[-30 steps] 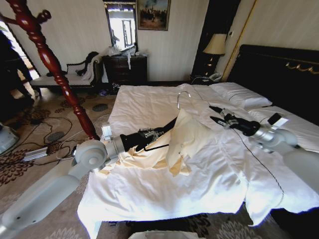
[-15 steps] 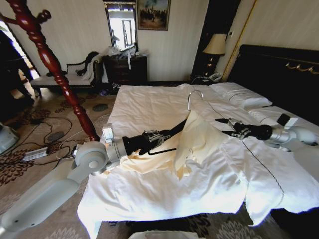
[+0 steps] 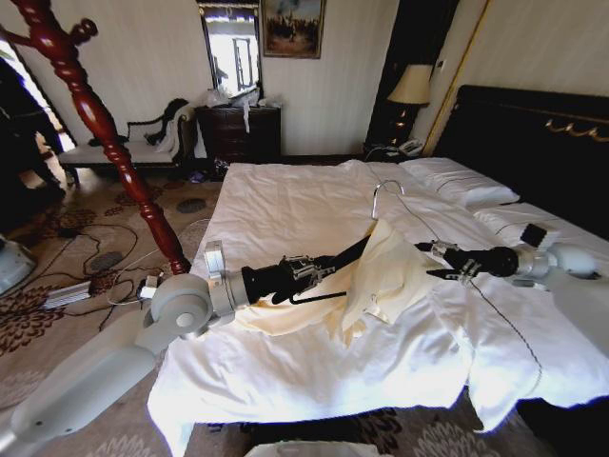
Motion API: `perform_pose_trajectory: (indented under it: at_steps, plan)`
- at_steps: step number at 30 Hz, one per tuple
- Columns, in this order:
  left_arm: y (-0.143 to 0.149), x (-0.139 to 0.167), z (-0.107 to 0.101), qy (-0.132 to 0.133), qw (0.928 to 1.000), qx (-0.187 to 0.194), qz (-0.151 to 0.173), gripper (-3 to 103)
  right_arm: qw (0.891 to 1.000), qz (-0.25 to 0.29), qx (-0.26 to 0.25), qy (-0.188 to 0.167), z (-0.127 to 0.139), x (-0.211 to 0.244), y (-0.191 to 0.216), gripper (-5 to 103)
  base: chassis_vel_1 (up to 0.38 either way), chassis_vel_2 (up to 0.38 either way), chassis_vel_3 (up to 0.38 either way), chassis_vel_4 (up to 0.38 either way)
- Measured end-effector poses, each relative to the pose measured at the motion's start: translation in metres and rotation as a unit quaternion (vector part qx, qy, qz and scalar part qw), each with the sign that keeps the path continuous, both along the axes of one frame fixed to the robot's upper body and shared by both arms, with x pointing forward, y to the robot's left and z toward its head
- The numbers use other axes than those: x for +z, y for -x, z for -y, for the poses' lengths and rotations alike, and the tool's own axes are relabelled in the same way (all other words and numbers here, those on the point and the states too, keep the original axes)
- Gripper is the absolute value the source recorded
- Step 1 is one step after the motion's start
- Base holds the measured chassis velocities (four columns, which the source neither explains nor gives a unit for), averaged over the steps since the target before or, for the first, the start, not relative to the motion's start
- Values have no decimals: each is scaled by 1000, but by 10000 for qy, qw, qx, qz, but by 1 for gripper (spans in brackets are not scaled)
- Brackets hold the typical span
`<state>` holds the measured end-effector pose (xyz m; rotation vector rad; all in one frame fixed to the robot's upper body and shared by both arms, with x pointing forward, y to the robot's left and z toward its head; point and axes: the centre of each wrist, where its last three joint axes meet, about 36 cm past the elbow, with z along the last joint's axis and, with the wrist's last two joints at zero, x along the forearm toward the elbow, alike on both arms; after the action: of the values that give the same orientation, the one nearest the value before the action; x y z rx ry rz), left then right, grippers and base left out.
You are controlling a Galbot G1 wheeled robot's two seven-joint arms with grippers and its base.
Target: Pick up the clothes from the bed and hang them on the clothes hanger.
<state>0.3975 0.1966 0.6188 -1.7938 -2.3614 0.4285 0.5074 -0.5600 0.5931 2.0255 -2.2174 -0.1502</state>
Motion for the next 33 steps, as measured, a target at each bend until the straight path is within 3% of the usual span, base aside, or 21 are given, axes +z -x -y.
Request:
perform_pose_trajectory:
  at_steps: [1, 3, 10, 12, 15, 17, 20, 33]
  plan:
    - [0, 0, 0, -1, 10000, -8, 5, 15, 10000, -3, -2, 1, 0, -1, 0, 83, 0, 0, 0, 0]
    - [0, -1, 1, -1, 10000, -19, 9, 15, 10000, -7, -4, 5, 0, -1, 0, 83, 0, 0, 0, 0]
    - [-3, -2, 0, -30, 10000, 15, 25, 15, 10000, 70, -2, 66, -1, 1, 2, 50, 0, 0, 0, 0]
    - [-3, -2, 0, -34, 10000, 24, 24, 15, 9999, 78, 5, 81, -1, 1, 2, 50, 0, 0, 0, 0]
    - [-6, -3, 0, -45, 10000, 56, 34, 15, 9999, 106, 34, 115, -3, 2, 2, 33, 0, 0, 0, 0]
    - [-7, -3, -1, -41, 10000, 73, 37, 15, 9998, 121, 50, 116, -4, 2, 2, 28, 0, 0, 0, 0]
    - [-9, -3, -1, -26, 9999, 92, 56, 15, 9998, 147, 70, 111, -6, 3, 2, 24, 0, 0, 0, 0]
    - [-13, -4, 1, 20, 9997, 173, 144, 15, 9997, 212, 89, 84, -8, 0, 2, 24, 0, 0, 0, 0]
